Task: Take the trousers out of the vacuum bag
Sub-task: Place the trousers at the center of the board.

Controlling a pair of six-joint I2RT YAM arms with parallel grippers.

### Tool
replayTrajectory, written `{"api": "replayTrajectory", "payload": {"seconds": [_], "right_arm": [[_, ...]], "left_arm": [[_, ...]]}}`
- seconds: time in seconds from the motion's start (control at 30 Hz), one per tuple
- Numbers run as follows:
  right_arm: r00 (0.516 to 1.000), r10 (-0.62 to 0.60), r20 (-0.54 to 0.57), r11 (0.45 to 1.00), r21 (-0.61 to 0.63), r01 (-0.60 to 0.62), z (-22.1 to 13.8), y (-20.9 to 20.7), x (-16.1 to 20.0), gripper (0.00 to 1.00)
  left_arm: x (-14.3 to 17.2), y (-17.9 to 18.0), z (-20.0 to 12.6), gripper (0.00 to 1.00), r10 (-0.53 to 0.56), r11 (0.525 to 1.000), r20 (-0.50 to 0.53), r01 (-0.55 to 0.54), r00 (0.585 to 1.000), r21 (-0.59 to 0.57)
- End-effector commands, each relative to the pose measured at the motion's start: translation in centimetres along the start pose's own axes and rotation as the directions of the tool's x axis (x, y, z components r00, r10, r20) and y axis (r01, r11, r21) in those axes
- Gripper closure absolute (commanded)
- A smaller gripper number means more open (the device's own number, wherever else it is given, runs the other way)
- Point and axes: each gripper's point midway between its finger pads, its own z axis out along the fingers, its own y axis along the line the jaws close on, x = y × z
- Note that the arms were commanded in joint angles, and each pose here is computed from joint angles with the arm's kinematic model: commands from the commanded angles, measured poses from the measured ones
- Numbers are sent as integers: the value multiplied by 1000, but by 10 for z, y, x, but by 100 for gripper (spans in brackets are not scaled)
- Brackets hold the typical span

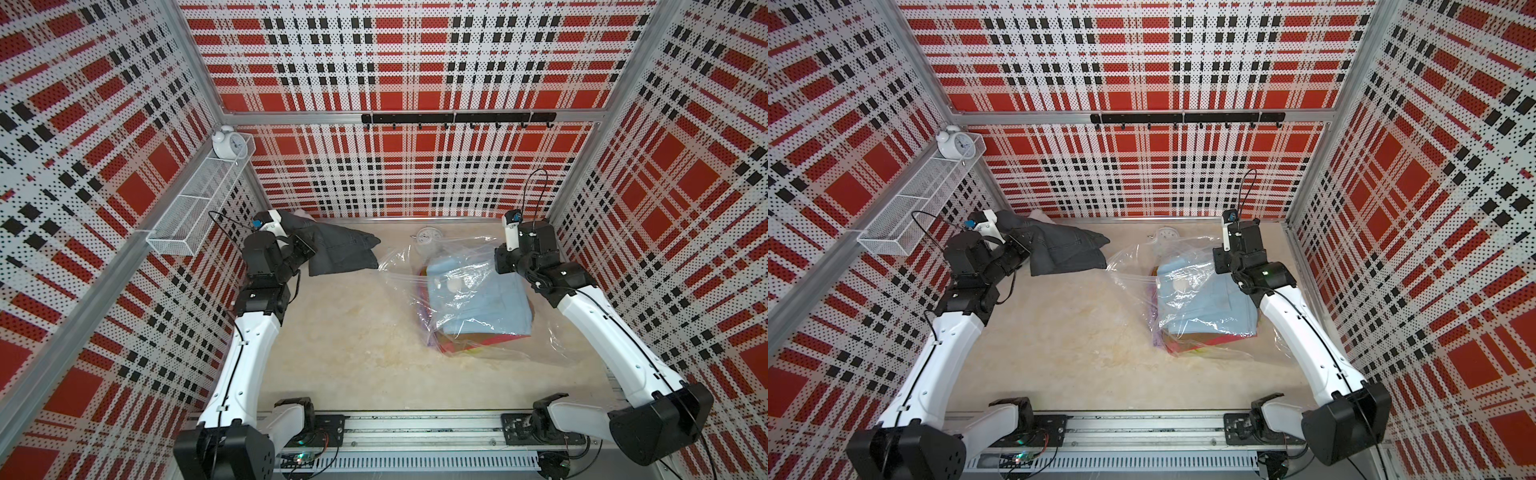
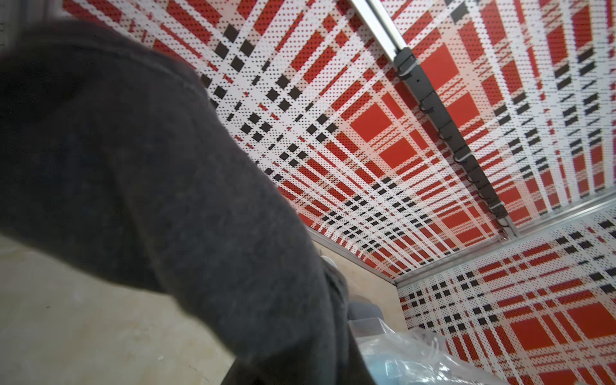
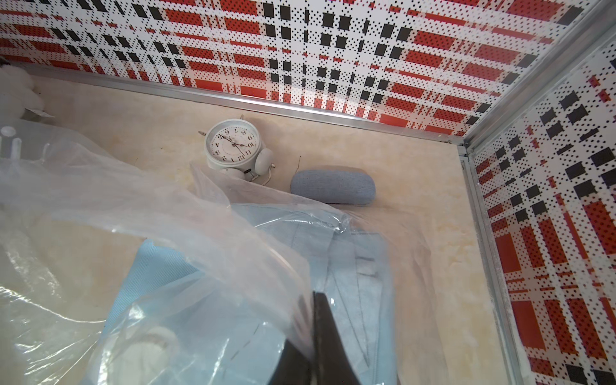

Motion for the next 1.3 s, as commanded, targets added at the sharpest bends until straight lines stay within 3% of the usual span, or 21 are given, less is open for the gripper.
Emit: {"api": "replayTrajectory", "payload": {"seconds": [0.0,0.4,0.6,0.9,1.1,1.27], "right_arm": [[995,35,92,993,111,-45,-25,-30,-26,100],[996,24,82,993,115,-33,-22,-30,-25,100],[997,11,75,991,131,-21,-25,-34,-21,100],[997,6,80,992,127,-16,-22,-33,-22,100],[997,10,72,994,107,-18,-18,-28,-19,100],[997,12,78,995,95,-19,-20,-27,-21,100]], "left_arm": [[-25,-19,1,100,-21,998,150,12,988,59],[-7,-17,42,100,-108,994,167,105,980,26],[-32,-17,35,100,-105,994,250,109,962,-1],[-36,-20,31,100,-128,992,257,125,958,25],[-30,-33,43,100,-158,987,289,152,944,44],[-6,-29,55,100,-154,988,269,155,951,15]]}}
